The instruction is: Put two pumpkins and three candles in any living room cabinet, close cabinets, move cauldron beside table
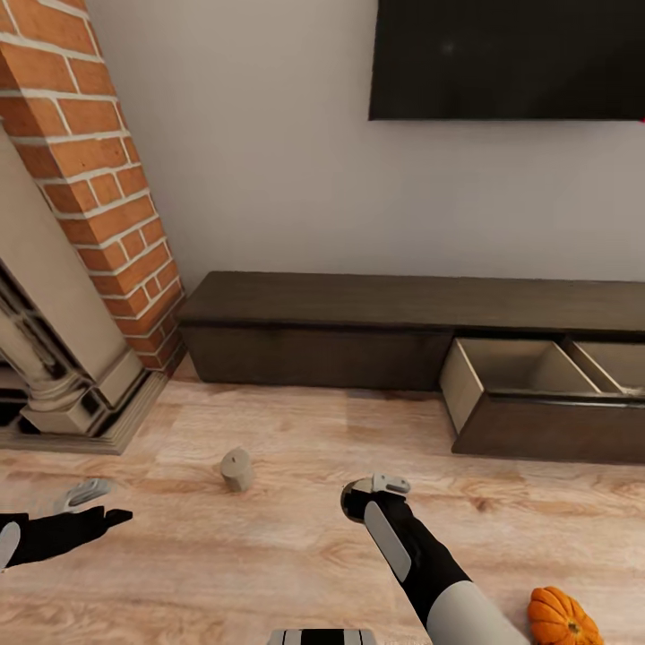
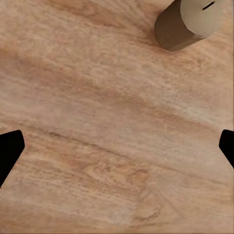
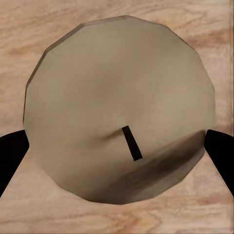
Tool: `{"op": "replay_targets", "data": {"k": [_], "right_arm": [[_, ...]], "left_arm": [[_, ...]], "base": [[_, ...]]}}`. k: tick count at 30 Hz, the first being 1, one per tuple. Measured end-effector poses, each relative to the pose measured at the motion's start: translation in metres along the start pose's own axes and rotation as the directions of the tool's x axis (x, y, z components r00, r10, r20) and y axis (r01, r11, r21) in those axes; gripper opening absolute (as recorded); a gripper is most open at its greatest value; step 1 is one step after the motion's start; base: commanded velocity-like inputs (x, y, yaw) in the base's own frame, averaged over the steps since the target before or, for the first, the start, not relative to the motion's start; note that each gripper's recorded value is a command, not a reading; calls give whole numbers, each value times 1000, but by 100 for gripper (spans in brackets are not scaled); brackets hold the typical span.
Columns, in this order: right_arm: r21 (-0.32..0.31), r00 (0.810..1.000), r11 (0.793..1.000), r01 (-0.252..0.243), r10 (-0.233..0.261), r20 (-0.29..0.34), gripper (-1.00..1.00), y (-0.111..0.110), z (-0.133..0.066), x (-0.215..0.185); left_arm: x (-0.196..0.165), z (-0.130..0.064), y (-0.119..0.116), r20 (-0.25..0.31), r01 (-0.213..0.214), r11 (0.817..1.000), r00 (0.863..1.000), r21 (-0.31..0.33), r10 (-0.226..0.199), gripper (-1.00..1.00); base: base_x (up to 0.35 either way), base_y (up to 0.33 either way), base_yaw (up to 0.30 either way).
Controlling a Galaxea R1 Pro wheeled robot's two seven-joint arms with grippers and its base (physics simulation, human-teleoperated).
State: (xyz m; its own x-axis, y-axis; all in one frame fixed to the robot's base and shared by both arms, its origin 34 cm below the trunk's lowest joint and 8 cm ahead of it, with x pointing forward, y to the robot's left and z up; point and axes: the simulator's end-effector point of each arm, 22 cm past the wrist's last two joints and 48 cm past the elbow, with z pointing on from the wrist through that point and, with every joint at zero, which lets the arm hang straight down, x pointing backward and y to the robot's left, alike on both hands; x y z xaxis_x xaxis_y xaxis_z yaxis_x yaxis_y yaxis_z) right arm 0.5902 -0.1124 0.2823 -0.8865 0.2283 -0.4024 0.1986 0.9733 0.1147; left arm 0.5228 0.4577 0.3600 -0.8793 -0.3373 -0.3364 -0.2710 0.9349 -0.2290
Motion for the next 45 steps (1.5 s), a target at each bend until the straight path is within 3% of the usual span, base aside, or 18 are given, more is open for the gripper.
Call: {"op": "replay_targets", "data": {"k": [5, 11, 24, 32, 45], "right_arm": [[-7, 1000, 1000, 2, -2, 8, -100, 3, -2, -5], [-26, 1000, 999, 19, -19, 4, -100, 11, -10, -12], [-63, 998, 996, 66, -66, -2, -100, 27, -25, -23], [-77, 998, 995, 66, -65, 24, -100, 32, -31, -35], [-83, 996, 993, 83, -81, 25, -100, 37, -34, -36]], "left_arm": [[12, 20, -13, 18, -1, 999, 1000, -53, 2, 100], [7, 24, -15, 58, 6, 997, 998, -74, -2, 100], [5, 23, -19, 69, 26, 998, 997, -62, -22, 100], [16, 34, -46, 64, 52, 999, 997, -10, -51, 100], [15, 35, -50, 73, 53, 999, 996, 2, -53, 100]], "base": [[0, 0, -279], [0, 0, -279], [0, 0, -245], [0, 0, -24], [87, 2, 0]]}}
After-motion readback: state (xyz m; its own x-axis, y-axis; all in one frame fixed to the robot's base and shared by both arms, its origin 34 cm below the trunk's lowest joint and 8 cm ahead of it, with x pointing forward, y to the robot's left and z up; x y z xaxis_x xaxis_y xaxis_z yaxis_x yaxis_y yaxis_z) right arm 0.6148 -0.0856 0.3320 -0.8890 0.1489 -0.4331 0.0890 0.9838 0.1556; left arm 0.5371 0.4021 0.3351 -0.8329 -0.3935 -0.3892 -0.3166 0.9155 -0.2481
